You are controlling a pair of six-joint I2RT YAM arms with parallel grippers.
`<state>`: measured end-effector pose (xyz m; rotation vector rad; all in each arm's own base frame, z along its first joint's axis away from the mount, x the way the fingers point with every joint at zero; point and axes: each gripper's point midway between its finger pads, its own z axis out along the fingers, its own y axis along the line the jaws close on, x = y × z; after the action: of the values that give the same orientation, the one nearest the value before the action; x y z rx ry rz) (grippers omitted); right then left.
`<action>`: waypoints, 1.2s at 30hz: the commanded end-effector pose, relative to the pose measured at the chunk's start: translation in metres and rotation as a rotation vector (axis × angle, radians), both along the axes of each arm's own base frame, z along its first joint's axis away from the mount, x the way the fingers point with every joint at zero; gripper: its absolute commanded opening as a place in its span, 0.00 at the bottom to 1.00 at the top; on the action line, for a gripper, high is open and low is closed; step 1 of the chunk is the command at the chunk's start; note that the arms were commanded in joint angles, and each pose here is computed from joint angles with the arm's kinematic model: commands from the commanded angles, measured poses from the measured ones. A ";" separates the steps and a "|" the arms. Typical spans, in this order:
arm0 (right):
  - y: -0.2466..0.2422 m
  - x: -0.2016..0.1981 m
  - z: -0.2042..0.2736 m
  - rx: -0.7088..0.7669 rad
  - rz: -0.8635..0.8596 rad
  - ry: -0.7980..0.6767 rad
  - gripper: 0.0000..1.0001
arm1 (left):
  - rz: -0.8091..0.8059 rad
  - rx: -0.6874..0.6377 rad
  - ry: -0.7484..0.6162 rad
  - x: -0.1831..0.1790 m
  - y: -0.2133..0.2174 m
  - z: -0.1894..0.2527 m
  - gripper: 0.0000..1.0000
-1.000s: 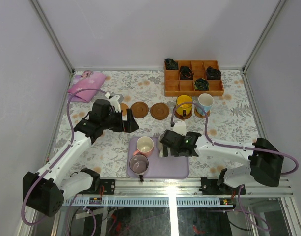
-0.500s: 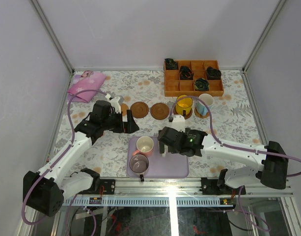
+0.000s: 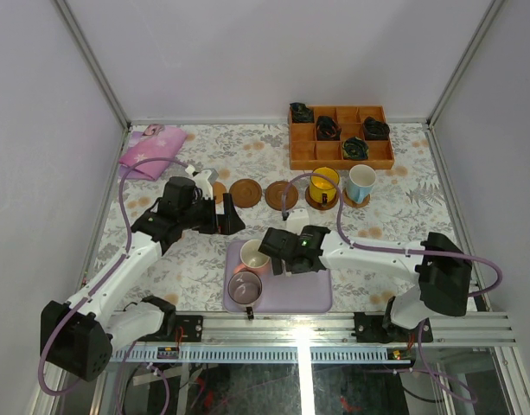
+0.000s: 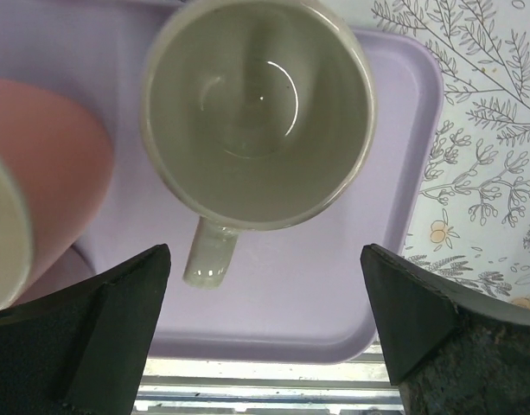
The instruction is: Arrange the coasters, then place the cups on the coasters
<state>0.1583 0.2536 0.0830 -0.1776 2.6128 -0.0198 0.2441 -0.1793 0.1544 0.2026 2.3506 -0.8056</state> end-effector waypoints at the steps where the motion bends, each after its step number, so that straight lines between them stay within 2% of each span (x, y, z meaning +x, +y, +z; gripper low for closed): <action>1: -0.002 0.005 0.006 -0.016 -0.053 -0.034 0.99 | -0.001 -0.011 -0.067 0.012 -0.004 0.012 1.00; 4: -0.005 0.007 0.006 -0.016 -0.059 -0.050 1.00 | -0.002 -0.009 -0.064 0.014 -0.004 0.011 1.00; 10: -0.017 -0.003 -0.002 -0.041 -0.077 -0.009 0.81 | -0.001 -0.012 -0.064 0.016 -0.006 0.012 1.00; 17: -0.031 -0.018 -0.010 -0.032 -0.086 0.044 0.70 | -0.002 -0.019 -0.057 0.019 -0.008 0.010 1.00; 31: -0.003 -0.003 -0.011 -0.001 0.022 0.017 0.66 | 0.003 -0.002 -0.059 0.025 -0.007 0.007 1.00; 36: -0.004 0.000 -0.016 0.003 0.028 0.030 0.50 | 0.007 0.006 -0.057 0.026 -0.007 0.004 1.00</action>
<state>0.1493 0.2403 0.0608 -0.2162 2.6539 -0.0523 0.2540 -0.1810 0.1406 0.1900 2.3859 -0.7852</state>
